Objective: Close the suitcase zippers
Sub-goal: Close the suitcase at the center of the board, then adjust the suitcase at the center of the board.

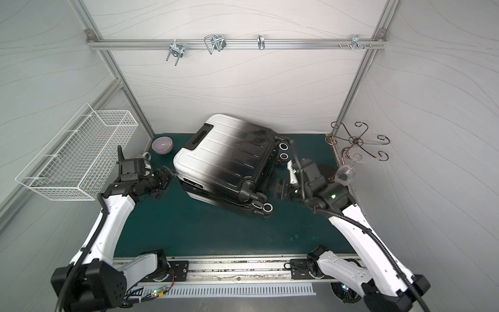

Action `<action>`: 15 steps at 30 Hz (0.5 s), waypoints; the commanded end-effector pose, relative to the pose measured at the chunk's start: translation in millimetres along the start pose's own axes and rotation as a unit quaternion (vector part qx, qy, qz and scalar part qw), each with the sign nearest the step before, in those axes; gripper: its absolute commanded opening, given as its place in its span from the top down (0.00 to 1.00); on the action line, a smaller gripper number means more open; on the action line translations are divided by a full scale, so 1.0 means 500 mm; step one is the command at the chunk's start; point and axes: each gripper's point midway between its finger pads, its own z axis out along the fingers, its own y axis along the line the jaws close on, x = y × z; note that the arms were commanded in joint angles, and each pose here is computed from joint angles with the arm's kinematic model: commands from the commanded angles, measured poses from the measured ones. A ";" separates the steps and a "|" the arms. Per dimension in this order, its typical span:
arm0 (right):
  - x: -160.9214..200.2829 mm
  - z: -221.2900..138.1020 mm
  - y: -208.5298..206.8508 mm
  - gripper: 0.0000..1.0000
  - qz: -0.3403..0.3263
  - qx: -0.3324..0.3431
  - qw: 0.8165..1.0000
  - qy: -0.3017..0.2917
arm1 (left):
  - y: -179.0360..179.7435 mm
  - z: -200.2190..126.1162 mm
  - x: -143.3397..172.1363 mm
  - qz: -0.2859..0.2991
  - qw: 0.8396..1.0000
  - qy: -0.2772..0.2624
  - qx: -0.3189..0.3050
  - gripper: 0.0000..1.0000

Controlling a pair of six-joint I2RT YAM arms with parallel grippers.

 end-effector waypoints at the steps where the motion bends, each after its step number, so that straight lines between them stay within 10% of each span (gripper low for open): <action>1: -0.043 0.053 0.020 0.18 0.082 -0.090 0.991 0.058 | 0.013 -0.030 0.056 0.018 0.999 0.026 -0.018 0.09; 8: -0.216 0.212 -0.013 0.27 0.158 -0.131 0.979 -0.008 | 0.010 -0.007 0.178 0.016 0.997 0.078 0.020 0.01; 15: -0.216 0.229 0.047 0.11 0.130 -0.149 0.980 0.023 | -0.072 -0.020 0.115 0.038 0.996 0.021 0.082 0.01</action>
